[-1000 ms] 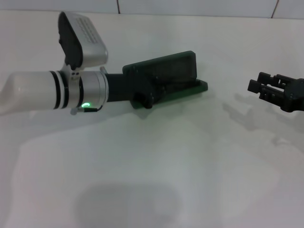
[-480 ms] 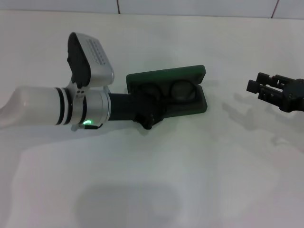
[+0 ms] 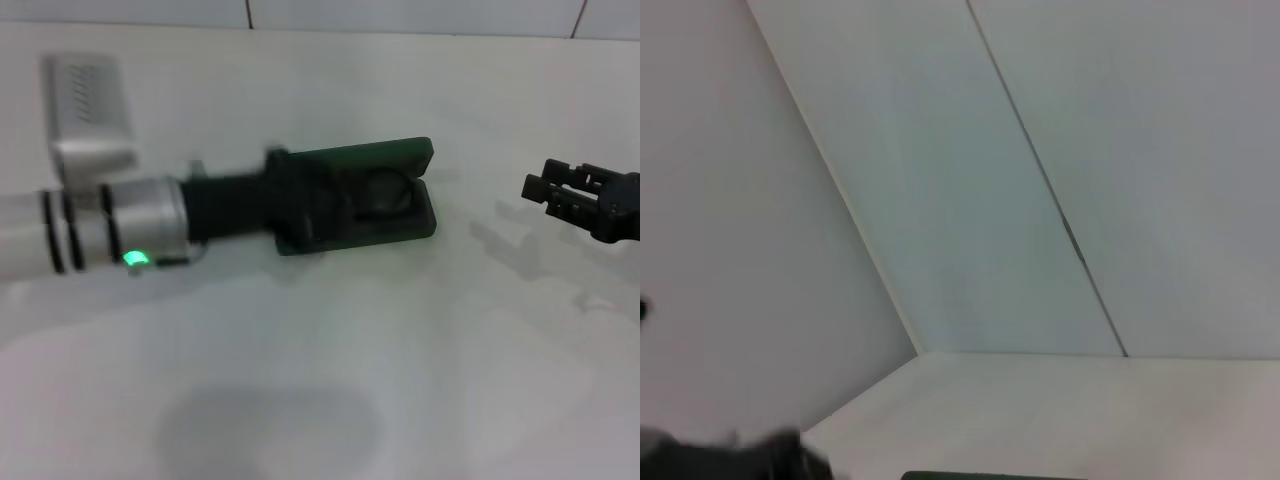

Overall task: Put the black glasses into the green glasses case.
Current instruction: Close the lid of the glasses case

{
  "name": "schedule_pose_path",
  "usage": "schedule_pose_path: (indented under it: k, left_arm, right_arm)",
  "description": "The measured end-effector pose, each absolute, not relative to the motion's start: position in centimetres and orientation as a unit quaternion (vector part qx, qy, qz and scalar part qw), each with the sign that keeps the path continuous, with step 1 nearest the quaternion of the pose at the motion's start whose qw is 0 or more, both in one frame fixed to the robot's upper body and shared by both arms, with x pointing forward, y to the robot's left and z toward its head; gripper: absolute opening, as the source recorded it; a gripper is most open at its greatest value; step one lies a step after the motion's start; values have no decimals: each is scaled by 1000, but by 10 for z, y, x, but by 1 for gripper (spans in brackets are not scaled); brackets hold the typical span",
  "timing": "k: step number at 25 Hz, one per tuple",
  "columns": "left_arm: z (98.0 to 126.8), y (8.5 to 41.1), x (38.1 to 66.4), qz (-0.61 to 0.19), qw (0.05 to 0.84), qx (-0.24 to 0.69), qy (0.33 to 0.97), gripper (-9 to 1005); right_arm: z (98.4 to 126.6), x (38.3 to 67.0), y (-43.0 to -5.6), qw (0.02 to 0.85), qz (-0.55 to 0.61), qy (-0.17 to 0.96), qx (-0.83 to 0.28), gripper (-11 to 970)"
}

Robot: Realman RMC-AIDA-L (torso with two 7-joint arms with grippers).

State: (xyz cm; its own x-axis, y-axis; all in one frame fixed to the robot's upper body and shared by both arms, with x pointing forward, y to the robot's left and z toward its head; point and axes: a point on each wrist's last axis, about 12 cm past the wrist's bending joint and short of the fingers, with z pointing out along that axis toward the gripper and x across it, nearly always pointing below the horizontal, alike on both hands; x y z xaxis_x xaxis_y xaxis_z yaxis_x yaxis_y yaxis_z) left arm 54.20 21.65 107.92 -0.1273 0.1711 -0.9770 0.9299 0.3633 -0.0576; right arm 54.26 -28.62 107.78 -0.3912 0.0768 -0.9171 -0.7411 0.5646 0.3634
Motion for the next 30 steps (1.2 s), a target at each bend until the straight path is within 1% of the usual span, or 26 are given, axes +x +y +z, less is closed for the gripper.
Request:
schedule_pose_path:
  k: [2,6,9,11,13,15,19,26,30]
  left_arm:
    - [1093,230,547,-359,549,392,645,194]
    - [1111,245,568,-327,585,359,649,194]
    - [1118,239,590,-309,562,363,676,195]
    - [1121,227,606,-299,532,378,696,195]
    - [1121,213,614,-290,515,397,702,195]
    - [1116,201,619,-278,499,414,708,196]
    - [1110,186,625,-269,473,431,720,192]
    - [1105,182,625,-269,445,441,732,182]
    - [1103,185,624,-270,432,436,742,181]
  right_arm:
    - [1078,543,-286,502,407,728,-228,495]
    - [1079,545,-284,502,406,727,-231,495]
    - [1079,545,-284,502,407,727,-233,495]
    - [1078,545,-284,501,407,728,-232,496]
    - [1077,543,-284,500,408,729,-229,496]
    - [1074,542,-285,497,410,732,-223,496]
    - [1071,539,-286,494,411,735,-216,496]
    - [1068,538,-289,493,406,741,-210,497]
    - [1068,540,-288,493,403,742,-211,498]
